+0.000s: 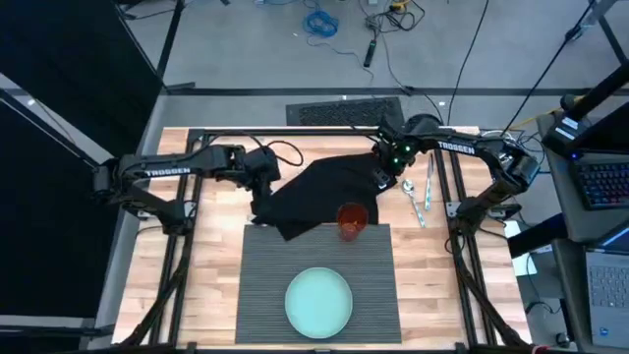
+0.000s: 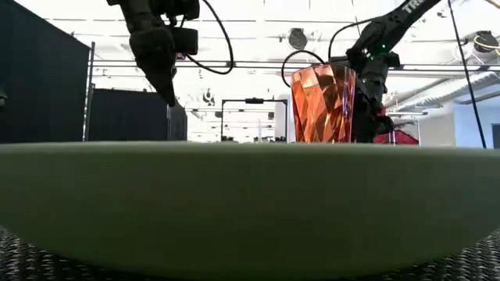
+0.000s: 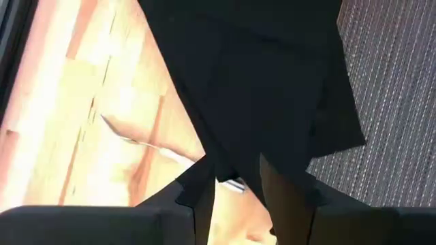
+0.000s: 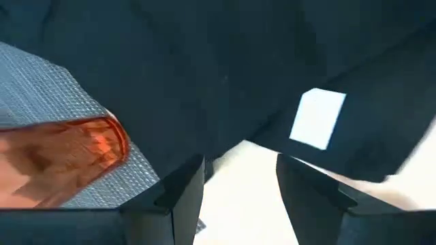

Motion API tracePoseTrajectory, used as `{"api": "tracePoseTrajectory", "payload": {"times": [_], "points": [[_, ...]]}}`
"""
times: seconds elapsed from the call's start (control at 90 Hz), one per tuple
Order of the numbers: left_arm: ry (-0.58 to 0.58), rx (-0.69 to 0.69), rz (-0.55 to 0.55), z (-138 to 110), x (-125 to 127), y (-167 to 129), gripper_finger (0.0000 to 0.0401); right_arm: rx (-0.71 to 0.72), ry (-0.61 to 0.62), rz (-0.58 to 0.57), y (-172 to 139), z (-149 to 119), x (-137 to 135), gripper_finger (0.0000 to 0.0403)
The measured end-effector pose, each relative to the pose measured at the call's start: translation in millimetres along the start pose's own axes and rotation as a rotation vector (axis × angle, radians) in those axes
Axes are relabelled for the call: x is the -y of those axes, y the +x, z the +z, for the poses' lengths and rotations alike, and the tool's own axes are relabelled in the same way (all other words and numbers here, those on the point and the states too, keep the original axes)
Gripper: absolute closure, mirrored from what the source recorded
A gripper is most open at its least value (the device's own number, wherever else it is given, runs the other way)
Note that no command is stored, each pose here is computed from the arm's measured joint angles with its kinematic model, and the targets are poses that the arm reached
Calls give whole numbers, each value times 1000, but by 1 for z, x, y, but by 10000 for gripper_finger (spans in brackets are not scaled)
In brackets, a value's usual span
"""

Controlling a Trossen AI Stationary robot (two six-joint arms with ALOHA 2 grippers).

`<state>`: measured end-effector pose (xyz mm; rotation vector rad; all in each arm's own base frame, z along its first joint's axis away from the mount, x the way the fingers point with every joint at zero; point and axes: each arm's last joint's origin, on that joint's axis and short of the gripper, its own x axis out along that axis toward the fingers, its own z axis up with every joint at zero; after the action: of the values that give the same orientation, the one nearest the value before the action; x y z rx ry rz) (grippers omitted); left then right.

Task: Set table place
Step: Fold the black napkin

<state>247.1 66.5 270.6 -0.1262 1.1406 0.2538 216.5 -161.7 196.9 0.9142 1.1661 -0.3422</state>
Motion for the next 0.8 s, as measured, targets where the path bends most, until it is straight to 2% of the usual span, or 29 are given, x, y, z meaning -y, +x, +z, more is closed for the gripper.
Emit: {"api": "tracePoseTrajectory", "payload": {"times": [0.311, 0.8], "points": [[30, 20, 7, 2, -1, 0, 299, 21, -15, 14, 14, -4, -7, 234], [23, 47, 8, 5, -1, 0, 299, 13, -9, 9, 16, -5, -11, 234]]}}
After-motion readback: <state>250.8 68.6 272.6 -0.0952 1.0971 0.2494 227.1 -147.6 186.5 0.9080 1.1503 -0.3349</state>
